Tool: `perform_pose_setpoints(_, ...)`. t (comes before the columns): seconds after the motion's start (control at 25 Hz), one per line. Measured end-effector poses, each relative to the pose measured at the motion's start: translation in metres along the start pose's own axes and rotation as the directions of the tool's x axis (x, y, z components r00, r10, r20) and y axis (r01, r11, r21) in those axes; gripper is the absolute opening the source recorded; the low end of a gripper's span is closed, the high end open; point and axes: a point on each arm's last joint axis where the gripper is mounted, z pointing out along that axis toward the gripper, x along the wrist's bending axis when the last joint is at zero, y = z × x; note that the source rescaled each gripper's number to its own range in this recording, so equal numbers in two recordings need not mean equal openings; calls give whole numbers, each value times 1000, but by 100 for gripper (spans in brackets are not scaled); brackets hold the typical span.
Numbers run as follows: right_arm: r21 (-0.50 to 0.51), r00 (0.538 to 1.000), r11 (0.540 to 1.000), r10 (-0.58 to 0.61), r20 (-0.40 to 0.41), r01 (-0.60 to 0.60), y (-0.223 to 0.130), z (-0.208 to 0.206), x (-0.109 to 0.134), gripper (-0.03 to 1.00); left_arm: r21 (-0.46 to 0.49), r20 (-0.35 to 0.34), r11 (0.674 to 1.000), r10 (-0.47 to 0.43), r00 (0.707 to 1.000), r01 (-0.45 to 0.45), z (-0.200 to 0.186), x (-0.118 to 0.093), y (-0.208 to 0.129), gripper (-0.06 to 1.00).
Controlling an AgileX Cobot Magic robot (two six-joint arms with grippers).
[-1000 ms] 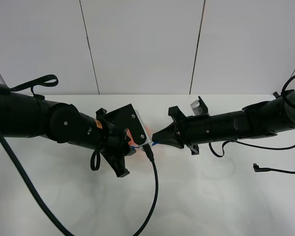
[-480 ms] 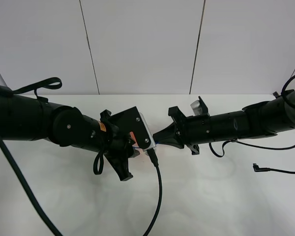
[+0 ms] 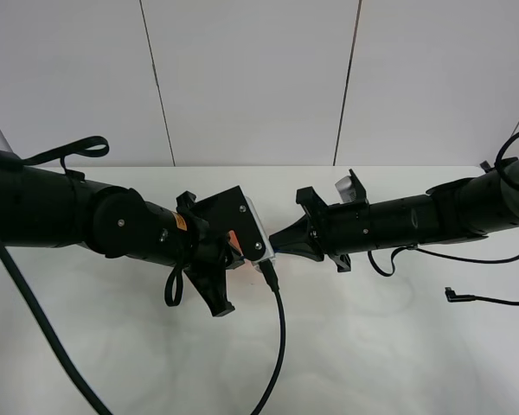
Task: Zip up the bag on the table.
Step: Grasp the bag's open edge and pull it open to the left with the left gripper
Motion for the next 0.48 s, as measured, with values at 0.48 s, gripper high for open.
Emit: perform_pose_setpoints(0.48, -34, 999, 999, 14, 39, -13, 11, -18, -16, 0, 93, -65, 994, -44, 997, 50, -2, 29, -44, 0)
